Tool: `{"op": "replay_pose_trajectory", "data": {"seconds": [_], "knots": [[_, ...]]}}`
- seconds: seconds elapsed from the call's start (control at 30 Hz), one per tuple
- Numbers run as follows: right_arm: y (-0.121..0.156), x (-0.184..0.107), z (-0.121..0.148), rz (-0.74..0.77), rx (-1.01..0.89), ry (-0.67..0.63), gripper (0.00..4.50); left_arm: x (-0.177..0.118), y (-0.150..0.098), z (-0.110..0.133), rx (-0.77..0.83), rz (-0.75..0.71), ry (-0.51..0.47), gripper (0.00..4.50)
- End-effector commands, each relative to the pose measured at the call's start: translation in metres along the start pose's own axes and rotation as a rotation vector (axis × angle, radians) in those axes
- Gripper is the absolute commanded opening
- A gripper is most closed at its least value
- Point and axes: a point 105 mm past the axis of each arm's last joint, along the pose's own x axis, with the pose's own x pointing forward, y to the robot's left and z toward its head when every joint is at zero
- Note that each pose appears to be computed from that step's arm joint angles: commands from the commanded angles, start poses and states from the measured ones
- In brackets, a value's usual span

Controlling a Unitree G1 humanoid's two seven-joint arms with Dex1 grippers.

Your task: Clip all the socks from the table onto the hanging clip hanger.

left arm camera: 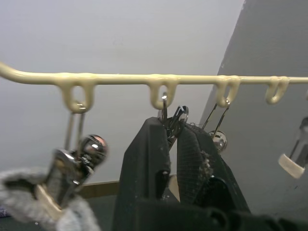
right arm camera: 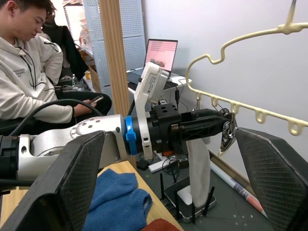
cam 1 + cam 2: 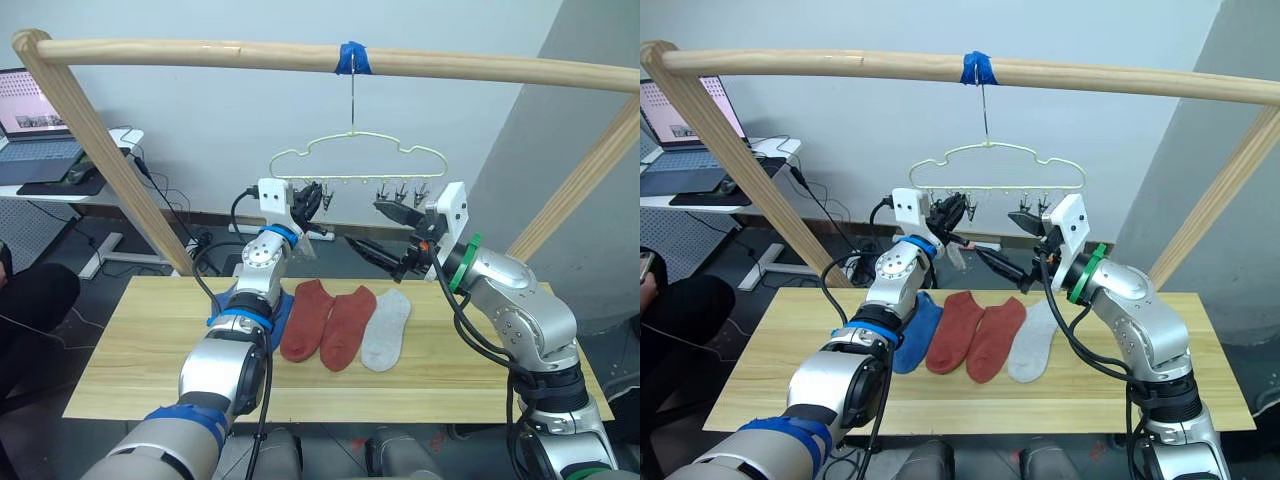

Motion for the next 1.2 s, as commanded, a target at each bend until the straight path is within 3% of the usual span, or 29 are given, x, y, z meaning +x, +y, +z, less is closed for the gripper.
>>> {"op": "replay_pose_trajectory", "data": {"seconds": [0.03, 0.27, 0.63, 0.93, 1.2], "knots": [[0.005, 0.001, 0.01, 0.012, -0.028, -0.033, 4.5, 0.005, 0.001, 0.018, 0.01, -0.003, -0.064, 0.23], [0.002, -0.003, -0.005, -0.011, -0.003, -0.005, 4.5, -0.006, 0.01, 0.007, 0.005, 0.0, -0.027, 0.23], [0.002, 0.0, -0.006, -0.007, -0.001, -0.001, 4.5, -0.018, 0.003, 0.001, 0.012, -0.009, -0.009, 0.23], [0.002, 0.0, -0.006, -0.005, -0.002, -0.001, 4.5, -0.015, 0.002, 0.005, 0.016, -0.006, -0.016, 3.05], [0.0, -0.002, -0.005, -0.017, -0.006, 0.0, 4.5, -0.011, 0.002, 0.007, 0.014, -0.003, -0.022, 3.05]]}}
